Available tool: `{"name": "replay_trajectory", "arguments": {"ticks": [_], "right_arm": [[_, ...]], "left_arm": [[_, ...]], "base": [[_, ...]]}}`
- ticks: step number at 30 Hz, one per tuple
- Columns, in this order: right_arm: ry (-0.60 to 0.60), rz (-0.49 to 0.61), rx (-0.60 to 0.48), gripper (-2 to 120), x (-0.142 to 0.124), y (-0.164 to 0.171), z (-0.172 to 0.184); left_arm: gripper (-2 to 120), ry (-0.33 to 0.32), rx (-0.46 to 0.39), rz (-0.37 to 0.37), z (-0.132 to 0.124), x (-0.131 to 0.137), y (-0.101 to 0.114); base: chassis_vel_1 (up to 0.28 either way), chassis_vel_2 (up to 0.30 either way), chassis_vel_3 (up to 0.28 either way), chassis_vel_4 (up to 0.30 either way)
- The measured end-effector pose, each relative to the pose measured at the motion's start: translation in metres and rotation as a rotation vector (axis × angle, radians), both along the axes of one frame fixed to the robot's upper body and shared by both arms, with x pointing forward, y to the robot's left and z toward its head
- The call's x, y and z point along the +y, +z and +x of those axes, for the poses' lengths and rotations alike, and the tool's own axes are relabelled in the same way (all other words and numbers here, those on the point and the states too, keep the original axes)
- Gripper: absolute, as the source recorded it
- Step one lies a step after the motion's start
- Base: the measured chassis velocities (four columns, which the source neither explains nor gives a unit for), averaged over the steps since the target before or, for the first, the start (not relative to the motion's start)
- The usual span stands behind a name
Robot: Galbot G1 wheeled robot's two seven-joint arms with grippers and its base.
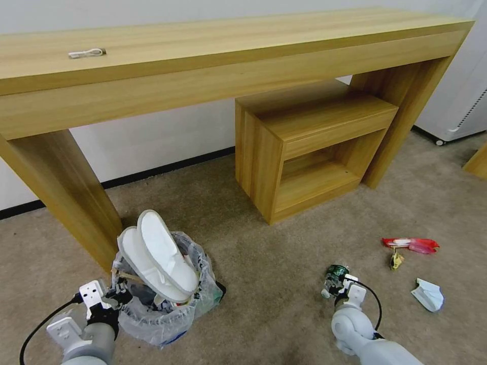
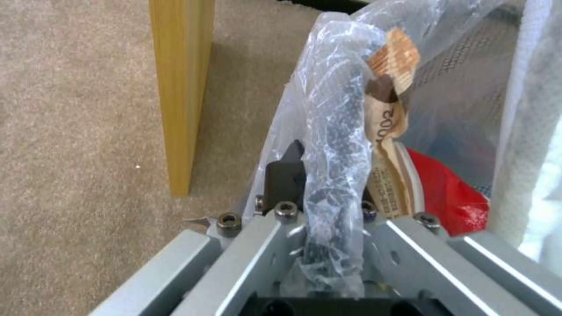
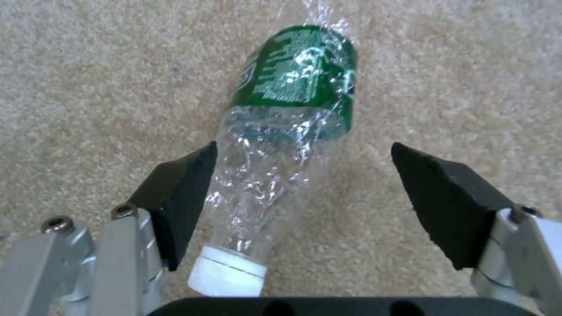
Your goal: Pick up the trash bin and place the garbage on the floor into it.
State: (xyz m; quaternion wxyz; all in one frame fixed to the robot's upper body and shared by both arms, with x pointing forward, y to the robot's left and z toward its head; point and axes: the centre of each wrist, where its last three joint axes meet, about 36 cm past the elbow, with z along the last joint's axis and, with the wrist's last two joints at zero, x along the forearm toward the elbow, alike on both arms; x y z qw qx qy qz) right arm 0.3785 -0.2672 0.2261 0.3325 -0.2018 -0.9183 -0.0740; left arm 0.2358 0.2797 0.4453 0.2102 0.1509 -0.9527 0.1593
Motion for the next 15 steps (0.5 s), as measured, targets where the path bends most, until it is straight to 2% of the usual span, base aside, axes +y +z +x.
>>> {"name": "replay_trajectory", "arguments": {"ticks": [8,15], "right_arm": [[0.005,0.000,-0.004,76,0.007,-0.015,0.003],[0.007,-0.005,-0.006,68,0.013,-0.025,0.003]], "left_arm": [[1,-0.001,0.000,-0.005,-0.002,-0.002,0.001],[1,-0.003,-0.005,-0.004,-0.004,-0.003,0.004]], "base": [[0.000,0.000,0.000,0.000],[0.000,0.000,0.000,0.000]]}}
